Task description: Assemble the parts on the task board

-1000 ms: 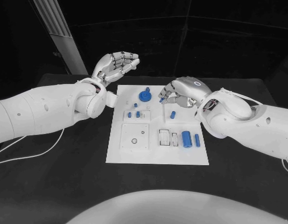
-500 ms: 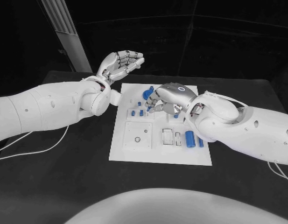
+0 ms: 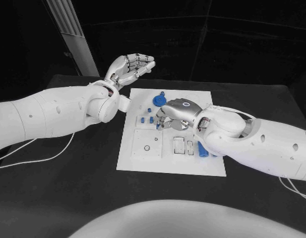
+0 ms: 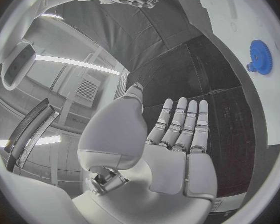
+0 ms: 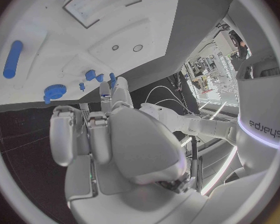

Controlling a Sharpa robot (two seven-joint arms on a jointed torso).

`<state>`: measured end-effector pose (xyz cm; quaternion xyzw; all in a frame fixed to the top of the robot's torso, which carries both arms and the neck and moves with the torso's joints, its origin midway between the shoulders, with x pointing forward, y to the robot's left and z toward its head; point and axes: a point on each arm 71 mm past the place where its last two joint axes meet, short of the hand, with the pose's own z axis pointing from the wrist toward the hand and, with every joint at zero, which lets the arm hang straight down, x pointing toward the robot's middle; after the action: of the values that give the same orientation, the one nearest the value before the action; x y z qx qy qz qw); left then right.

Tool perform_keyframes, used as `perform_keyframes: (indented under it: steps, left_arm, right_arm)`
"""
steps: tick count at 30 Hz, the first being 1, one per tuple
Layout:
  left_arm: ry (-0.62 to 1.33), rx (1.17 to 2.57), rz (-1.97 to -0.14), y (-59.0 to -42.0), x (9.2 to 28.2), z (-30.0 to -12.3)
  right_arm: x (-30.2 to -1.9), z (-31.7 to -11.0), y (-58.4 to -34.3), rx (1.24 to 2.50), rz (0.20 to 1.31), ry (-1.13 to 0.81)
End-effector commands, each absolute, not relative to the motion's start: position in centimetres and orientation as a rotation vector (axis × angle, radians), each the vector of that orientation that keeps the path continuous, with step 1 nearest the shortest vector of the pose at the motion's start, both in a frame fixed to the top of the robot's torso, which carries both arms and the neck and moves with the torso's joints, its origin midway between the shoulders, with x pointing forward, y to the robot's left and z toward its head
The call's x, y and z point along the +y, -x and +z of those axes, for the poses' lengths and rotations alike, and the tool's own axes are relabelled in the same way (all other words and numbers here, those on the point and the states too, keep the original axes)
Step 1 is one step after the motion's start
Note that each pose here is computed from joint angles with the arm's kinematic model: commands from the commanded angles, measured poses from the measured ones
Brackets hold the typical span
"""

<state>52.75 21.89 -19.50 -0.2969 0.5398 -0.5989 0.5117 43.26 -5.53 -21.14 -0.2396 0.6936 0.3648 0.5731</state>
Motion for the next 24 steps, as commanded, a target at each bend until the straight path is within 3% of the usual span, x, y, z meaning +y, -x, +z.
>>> perform_keyframes:
  steps: [1,24]
  left_arm:
    - [0.586,1.141,-1.555,-52.2,21.7,-18.2]
    - [0.587,1.139,-1.554,-52.1,21.7,-18.1]
  right_arm:
    - [-5.4,-21.9,-43.1,1.674,0.813,0.621]
    - [-4.8,-24.0,-43.4,1.711,0.802,0.616]
